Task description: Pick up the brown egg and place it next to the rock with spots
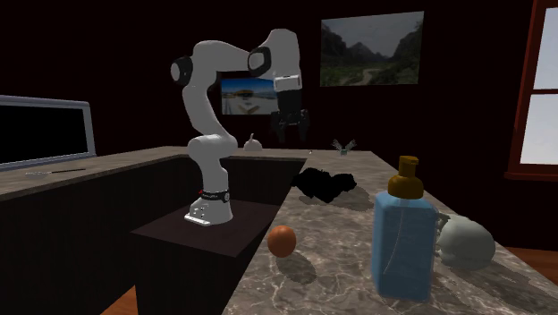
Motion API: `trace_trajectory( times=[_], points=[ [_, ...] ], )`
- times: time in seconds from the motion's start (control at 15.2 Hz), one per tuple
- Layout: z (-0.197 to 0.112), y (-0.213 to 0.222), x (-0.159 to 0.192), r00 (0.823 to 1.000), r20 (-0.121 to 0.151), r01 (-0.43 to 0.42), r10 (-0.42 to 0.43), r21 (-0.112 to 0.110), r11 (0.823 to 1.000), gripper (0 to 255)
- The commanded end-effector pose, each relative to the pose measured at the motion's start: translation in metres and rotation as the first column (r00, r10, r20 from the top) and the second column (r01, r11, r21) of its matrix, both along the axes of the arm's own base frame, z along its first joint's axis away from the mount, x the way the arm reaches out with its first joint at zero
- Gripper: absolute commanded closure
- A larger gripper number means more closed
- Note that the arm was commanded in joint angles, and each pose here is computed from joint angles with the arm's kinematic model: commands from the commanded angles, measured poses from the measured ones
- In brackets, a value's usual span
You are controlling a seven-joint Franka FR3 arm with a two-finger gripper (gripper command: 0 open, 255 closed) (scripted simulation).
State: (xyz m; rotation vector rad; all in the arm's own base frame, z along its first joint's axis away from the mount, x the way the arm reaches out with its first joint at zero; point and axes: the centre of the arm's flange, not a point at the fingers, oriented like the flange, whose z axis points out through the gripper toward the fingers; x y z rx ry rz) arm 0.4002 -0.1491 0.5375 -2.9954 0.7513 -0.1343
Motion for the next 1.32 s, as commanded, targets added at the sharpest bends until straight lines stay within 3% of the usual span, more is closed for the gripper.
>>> trace_trajectory(
  times=[0.0, 0.59, 0.92, 1.25],
  points=[
    [-0.014, -0.026, 0.005, 0.999, 0.003, 0.046, -0.046, 0.012, 0.999, 0],
    [-0.076, -0.127, 0.034, 0.969, 0.005, 0.245, -0.246, 0.067, 0.967, 0],
    [-0.112, -0.184, 0.041, 0.936, 0.002, 0.350, -0.352, 0.098, 0.931, 0],
    [-0.151, -0.240, 0.043, 0.891, -0.005, 0.451, -0.455, 0.128, 0.883, 0]
  ],
)
